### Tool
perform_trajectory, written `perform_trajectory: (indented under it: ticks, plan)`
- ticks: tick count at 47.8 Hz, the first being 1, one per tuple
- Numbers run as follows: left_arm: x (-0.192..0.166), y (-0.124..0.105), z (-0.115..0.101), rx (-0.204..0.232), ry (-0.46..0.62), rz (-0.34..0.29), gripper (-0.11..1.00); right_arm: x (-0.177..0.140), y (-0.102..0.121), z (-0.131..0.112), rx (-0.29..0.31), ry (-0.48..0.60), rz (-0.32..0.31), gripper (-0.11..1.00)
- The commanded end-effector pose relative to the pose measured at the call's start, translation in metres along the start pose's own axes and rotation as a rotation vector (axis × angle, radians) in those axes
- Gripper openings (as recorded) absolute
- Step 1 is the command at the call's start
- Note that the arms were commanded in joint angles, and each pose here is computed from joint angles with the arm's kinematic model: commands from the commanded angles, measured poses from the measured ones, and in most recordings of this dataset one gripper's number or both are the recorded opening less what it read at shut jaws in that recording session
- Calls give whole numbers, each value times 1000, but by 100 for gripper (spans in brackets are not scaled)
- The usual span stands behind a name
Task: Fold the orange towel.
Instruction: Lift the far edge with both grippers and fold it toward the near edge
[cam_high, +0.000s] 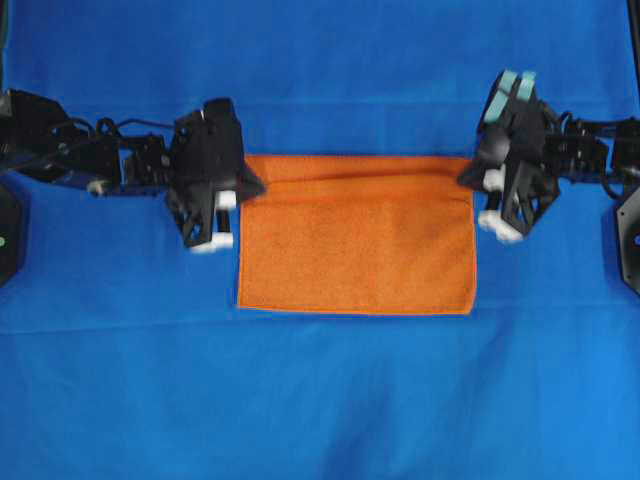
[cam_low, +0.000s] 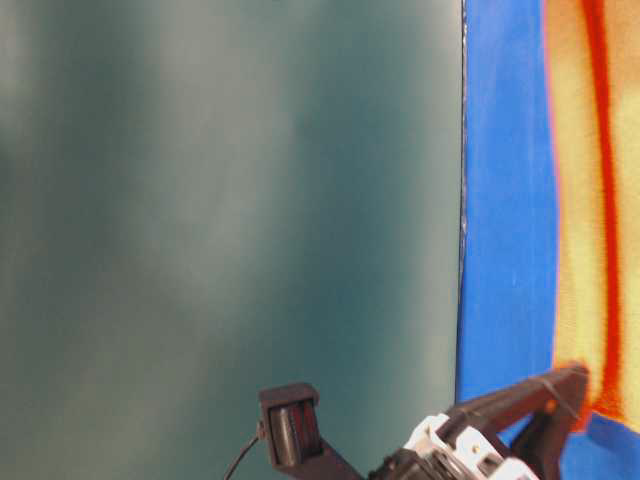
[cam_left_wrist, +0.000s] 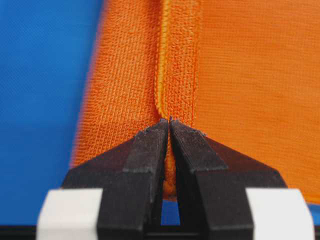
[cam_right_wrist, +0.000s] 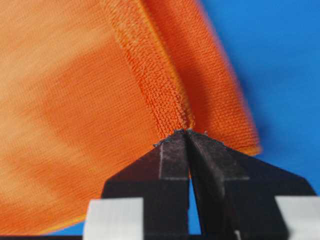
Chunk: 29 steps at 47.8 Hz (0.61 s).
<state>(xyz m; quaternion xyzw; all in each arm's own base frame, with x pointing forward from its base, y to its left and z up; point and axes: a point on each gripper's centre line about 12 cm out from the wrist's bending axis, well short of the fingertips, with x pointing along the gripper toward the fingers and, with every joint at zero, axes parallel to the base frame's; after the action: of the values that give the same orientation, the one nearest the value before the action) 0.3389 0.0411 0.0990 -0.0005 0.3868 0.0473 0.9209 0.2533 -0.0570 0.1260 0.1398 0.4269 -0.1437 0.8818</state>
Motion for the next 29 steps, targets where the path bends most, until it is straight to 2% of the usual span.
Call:
perform_trajectory:
  ticks: [1,18,29]
  plan:
    - [-6,-21,11,29,-26,-44,1,-4,15,0,-10,-1,35,2]
    - [-10,-69,4,13,-7,-144,1,-8,67,-21,-20,52,157,2]
    - [-11,-86,4,19,-5,-178,1,-9,81,-28,-7,76,186,2]
